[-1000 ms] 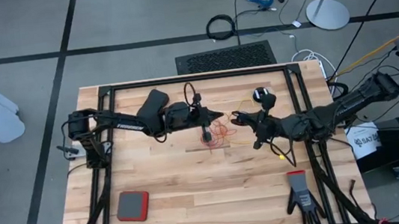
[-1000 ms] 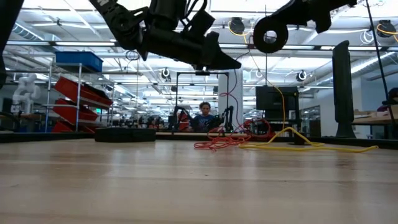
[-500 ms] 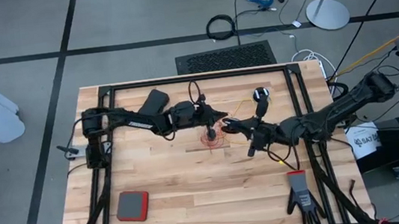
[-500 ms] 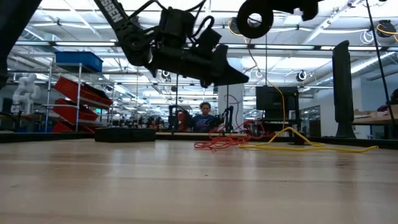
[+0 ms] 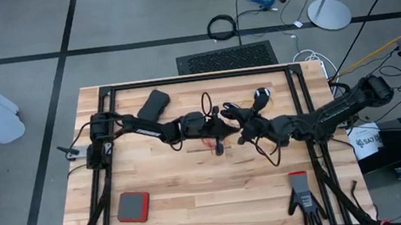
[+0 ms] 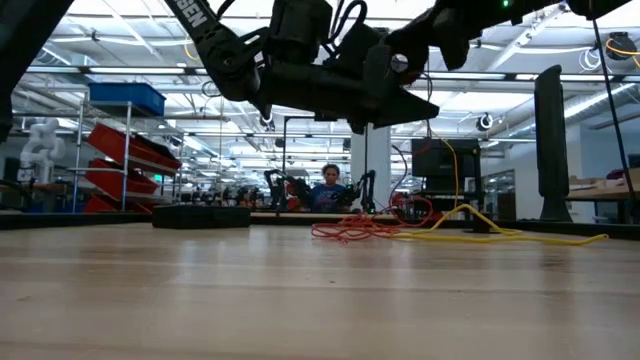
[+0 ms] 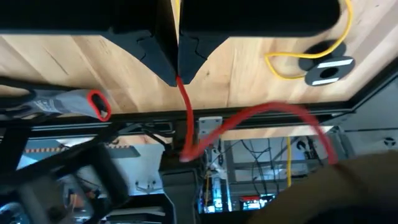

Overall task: Coil cords
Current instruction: Uncoil the red wire from the spool

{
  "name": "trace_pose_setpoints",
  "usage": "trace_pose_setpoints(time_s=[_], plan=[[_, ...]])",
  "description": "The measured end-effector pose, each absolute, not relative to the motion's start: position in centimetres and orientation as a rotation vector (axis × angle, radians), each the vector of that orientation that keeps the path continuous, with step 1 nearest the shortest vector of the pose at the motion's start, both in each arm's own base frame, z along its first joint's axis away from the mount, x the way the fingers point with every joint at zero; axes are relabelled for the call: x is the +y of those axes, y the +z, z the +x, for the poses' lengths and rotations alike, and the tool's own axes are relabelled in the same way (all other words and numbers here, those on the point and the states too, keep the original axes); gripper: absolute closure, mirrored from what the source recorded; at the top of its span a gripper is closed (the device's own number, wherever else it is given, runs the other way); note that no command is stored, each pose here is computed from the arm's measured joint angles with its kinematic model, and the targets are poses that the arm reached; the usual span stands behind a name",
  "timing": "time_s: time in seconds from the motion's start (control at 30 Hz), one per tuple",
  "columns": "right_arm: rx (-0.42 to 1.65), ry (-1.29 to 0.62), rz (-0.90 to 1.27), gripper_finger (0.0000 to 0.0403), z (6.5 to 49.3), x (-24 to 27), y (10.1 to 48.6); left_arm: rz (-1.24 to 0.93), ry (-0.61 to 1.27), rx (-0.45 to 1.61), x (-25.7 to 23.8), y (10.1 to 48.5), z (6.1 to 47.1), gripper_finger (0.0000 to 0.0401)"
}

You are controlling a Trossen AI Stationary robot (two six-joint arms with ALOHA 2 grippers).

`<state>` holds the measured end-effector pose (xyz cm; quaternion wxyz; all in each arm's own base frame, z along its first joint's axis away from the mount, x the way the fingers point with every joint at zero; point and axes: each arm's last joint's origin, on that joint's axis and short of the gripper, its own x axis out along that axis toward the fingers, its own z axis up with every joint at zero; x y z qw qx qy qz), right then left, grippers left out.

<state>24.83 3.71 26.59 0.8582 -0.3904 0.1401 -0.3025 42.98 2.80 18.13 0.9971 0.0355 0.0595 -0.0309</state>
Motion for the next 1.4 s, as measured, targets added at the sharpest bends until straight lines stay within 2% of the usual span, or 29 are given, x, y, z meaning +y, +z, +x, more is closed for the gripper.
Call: trace_pose_setpoints(time_s=[0.57, 0.87, 1.4], plan=[[0.504, -0.701, -0.781, 0.0403, 24.4, 1.9, 24.4, 0.073, -0.223, 0.094, 0.9, 19.3, 43.4, 0.0401], [0.536, -0.711, -0.773, 0.0403, 23.7, 1.7, 24.5, 0.143, -0.25, 0.123, 0.5, 22.1, 42.2, 0.0401], [0.564, -0.696, -0.681, 0.0403, 21.5, 1.6, 25.0, 0.331, -0.078, 0.353, 1.1, 26.1, 38.4, 0.0401]])
